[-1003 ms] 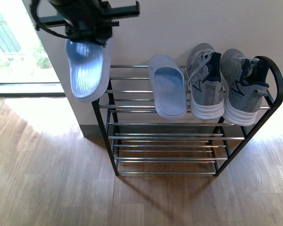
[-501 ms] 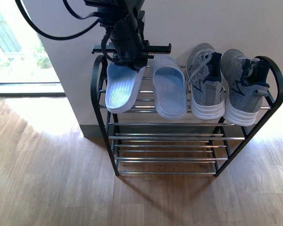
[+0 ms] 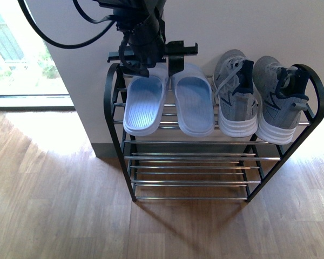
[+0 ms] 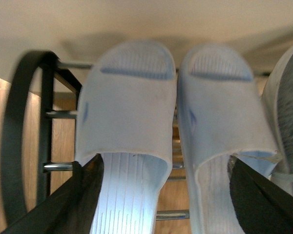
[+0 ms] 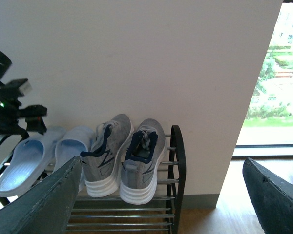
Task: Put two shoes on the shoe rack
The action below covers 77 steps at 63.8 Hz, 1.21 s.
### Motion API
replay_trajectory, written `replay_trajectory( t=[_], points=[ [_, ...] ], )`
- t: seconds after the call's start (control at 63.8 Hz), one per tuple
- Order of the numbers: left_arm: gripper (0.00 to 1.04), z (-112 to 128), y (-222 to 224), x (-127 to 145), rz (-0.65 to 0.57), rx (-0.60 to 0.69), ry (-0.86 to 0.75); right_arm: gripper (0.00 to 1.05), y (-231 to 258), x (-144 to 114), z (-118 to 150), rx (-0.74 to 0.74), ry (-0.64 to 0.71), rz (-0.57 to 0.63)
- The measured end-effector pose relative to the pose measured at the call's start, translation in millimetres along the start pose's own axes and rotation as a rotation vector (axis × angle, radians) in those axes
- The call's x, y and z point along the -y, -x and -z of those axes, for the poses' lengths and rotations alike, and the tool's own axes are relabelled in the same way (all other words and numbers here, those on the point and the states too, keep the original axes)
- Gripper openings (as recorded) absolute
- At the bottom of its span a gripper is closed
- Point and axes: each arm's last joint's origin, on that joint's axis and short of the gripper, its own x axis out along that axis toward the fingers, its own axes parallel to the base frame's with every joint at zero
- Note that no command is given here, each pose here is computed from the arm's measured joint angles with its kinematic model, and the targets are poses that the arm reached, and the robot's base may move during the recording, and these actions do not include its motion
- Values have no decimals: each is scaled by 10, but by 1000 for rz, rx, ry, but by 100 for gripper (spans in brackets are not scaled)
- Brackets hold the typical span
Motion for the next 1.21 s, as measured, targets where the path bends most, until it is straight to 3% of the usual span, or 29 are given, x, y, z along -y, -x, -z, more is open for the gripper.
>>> replay_trajectory(
  t=[0.125,0.298,0.423,0.548,0.642,0.736,0.83,0.893,1.003,1.206],
  points=[
    [97,-191,524,-65,-39,129,63,96,0,0,0,0,0,0],
    [95,-220,1427,-351,-110,317,114,96,0,0,0,0,0,0],
    [95,88,2165,-741,-252,393,121,96,0,0,0,0,0,0],
    [95,440,2687,-947,-359,425,126,96,0,0,0,0,0,0],
    [95,649,3007,-1032,-386,455,139,96,0,0,0,0,0,0],
    [95,652,3162,-1035,-366,503,149,96,0,0,0,0,0,0],
    [81,743,3117,-1109,-161,659,33,96,0,0,0,0,0,0],
    [70,898,3076,-1182,-98,746,-53,96,0,0,0,0,0,0],
    [52,1102,3096,-1301,-99,828,-120,96,0,0,0,0,0,0],
    [20,1404,3097,-1474,-121,828,-151,96,0,0,0,0,0,0]
  ],
)
